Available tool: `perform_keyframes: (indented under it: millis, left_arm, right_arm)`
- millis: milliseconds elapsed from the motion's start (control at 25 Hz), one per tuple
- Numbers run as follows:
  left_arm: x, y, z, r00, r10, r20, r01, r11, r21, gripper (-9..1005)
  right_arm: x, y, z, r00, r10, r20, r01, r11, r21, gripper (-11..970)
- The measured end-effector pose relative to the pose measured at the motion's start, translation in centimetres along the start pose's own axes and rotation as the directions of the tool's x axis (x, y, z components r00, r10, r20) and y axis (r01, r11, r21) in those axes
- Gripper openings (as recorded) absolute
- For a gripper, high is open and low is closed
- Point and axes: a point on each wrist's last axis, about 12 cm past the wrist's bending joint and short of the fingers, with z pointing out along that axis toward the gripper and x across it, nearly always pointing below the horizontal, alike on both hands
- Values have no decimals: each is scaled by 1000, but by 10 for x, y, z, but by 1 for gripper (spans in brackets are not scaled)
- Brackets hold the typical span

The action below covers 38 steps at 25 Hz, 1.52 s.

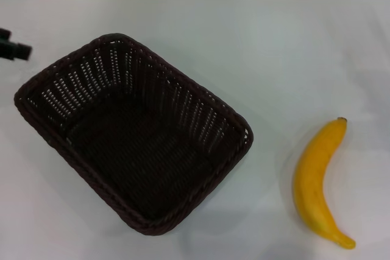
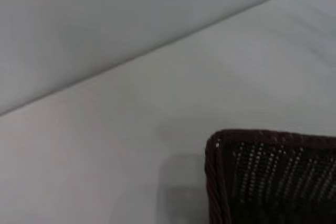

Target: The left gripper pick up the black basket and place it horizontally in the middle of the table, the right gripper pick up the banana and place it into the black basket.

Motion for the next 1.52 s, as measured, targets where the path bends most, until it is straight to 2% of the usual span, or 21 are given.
perform_keyframes:
  millis: [200, 640, 1120, 1320, 1520]
  left_arm:
    - [12, -2, 29, 1000, 11, -25, -11, 1000, 2, 725]
    - [23, -5, 59, 1000, 24, -7, -24, 1000, 0, 719]
    - [25, -3, 78, 1000, -5, 26, 6, 1000, -15, 710]
    - [21, -4, 79, 999, -10, 31, 11, 1000, -11, 707]
    - [21, -9, 87, 1000, -7, 18, 7, 1000, 13, 480]
  right_arm:
    - [1, 3, 1, 1000, 7, -5, -7, 1000, -5, 869]
    - [3, 4, 0, 1000, 11, -18, -11, 1000, -7, 869]
    - [6, 2, 1, 999, 8, -48, -7, 1000, 10, 869]
    - [5, 1, 2, 999, 6, -46, -5, 1000, 13, 868]
    - [5, 1, 3, 999, 5, -43, -5, 1000, 9, 868]
